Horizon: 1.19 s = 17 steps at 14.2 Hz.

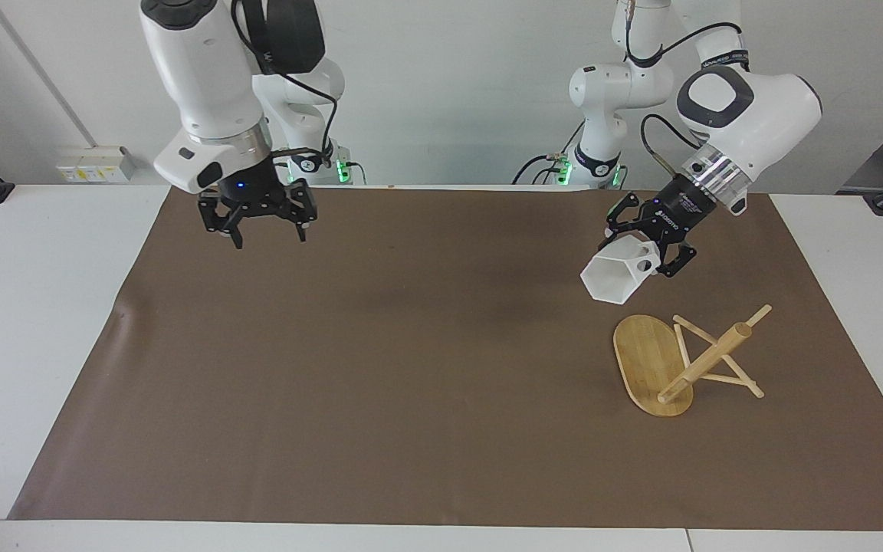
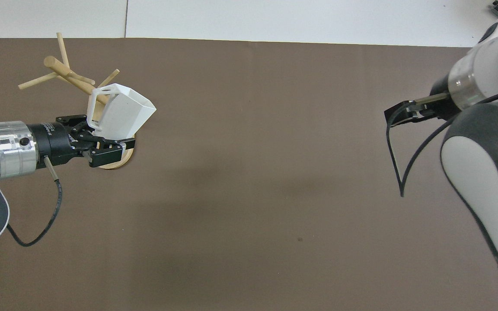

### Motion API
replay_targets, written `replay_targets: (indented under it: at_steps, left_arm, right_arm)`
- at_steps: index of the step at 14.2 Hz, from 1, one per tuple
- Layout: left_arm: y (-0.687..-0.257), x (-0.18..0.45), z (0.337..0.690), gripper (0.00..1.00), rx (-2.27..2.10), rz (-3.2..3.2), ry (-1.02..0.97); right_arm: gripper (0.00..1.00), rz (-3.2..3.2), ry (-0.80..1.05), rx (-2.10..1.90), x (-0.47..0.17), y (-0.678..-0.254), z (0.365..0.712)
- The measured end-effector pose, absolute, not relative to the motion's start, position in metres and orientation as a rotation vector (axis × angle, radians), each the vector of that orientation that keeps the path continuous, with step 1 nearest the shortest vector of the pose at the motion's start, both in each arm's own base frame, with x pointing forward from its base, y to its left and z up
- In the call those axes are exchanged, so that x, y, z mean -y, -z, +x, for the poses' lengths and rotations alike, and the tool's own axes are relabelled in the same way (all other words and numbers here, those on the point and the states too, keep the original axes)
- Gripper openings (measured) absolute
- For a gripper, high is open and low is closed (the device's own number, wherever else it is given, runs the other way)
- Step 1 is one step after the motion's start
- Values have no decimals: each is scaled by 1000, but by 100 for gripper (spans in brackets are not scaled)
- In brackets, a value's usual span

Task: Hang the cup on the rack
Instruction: 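Carry the mug with the left gripper toward the wooden mug tree peg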

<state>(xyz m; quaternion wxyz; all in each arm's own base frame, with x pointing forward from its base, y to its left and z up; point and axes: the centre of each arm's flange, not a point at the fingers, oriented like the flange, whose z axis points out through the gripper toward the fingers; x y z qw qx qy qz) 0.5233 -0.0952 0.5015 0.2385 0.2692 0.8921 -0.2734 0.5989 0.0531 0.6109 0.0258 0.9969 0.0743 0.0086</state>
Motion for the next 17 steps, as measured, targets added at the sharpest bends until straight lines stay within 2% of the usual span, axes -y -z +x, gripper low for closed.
replay_targets:
  at_steps: [2,4,11,17]
  left_arm:
    - [-497,100,520,72,-2449,711,727]
    - [-492,105,519,72,-2443,688,693]
    - [-468,105,531,72,-2461,558,620]
    - [-468,103,536,72,-2463,402,592]
  right_arm:
    - [100,3069,1,-170,7,-609,600]
    - [100,3065,19,-112,37,-605,599]
    - [100,3064,112,-49,57,-595,585]
    - [100,3061,81,-51,55,-608,579]
